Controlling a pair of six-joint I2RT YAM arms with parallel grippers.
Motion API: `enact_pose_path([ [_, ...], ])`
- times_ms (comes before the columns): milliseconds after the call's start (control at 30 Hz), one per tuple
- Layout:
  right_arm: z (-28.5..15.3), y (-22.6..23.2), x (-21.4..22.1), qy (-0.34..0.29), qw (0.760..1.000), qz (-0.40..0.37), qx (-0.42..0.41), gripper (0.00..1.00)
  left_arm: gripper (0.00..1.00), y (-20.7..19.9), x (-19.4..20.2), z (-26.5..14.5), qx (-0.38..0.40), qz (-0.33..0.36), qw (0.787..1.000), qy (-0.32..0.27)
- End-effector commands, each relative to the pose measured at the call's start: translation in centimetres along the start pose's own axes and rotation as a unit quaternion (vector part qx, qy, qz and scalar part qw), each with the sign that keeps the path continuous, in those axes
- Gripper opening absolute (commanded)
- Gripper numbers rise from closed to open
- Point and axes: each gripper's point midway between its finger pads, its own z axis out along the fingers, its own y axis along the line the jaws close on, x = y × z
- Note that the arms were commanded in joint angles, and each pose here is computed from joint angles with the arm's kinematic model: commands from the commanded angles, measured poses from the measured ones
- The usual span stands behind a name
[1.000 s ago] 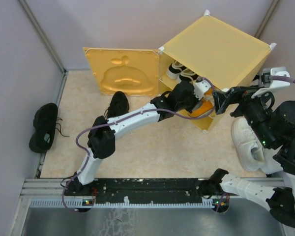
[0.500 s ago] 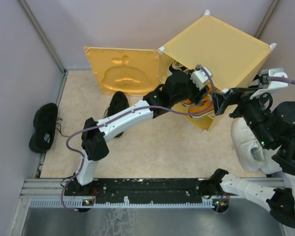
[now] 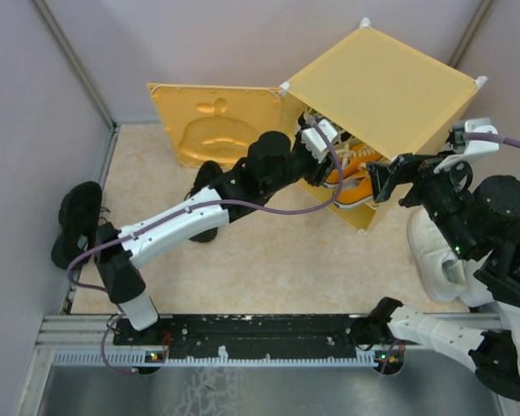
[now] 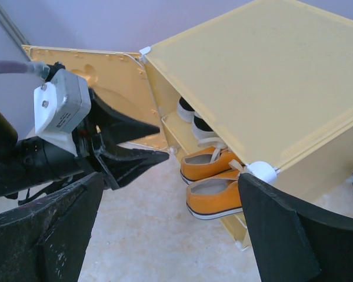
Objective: Place and organize the shoes in the shoe cabinet
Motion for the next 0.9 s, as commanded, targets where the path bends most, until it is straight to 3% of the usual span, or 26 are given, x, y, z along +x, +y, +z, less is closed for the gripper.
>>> enact_pose_path([
  [0, 0.7, 0.3, -0.3, -0.006, 1.0, 0.003, 0.004, 0.97, 0.43, 1.8, 2.2, -1.1, -0.035, -0.024, 0.999, 0.001],
  [67, 0.9, 0.3, -0.2, -0.004, 1.0, 0.002, 0.005, 0.97, 0.34, 2.4, 3.7, -1.0, -0.032, -0.05, 0.998, 0.002],
  [300, 0.4, -0.3, -1.1, -0.017, 1.0, 0.003, 0.014, 0.97, 0.26, 2.5, 9.5, 0.6, -0.003, -0.098, 0.994, 0.038],
  [633, 0.8, -0.7, -0.9, -0.012, 0.999, -0.011, 0.032, 0.97, 0.2, 0.6, 12.6, 2.4, 0.051, -0.127, 0.989, 0.062],
  [867, 0.8, -1.2, -0.6, -0.014, 0.999, -0.012, 0.042, 0.97, 0.2, 0.7, 15.2, 2.0, 0.044, -0.125, 0.987, 0.094],
])
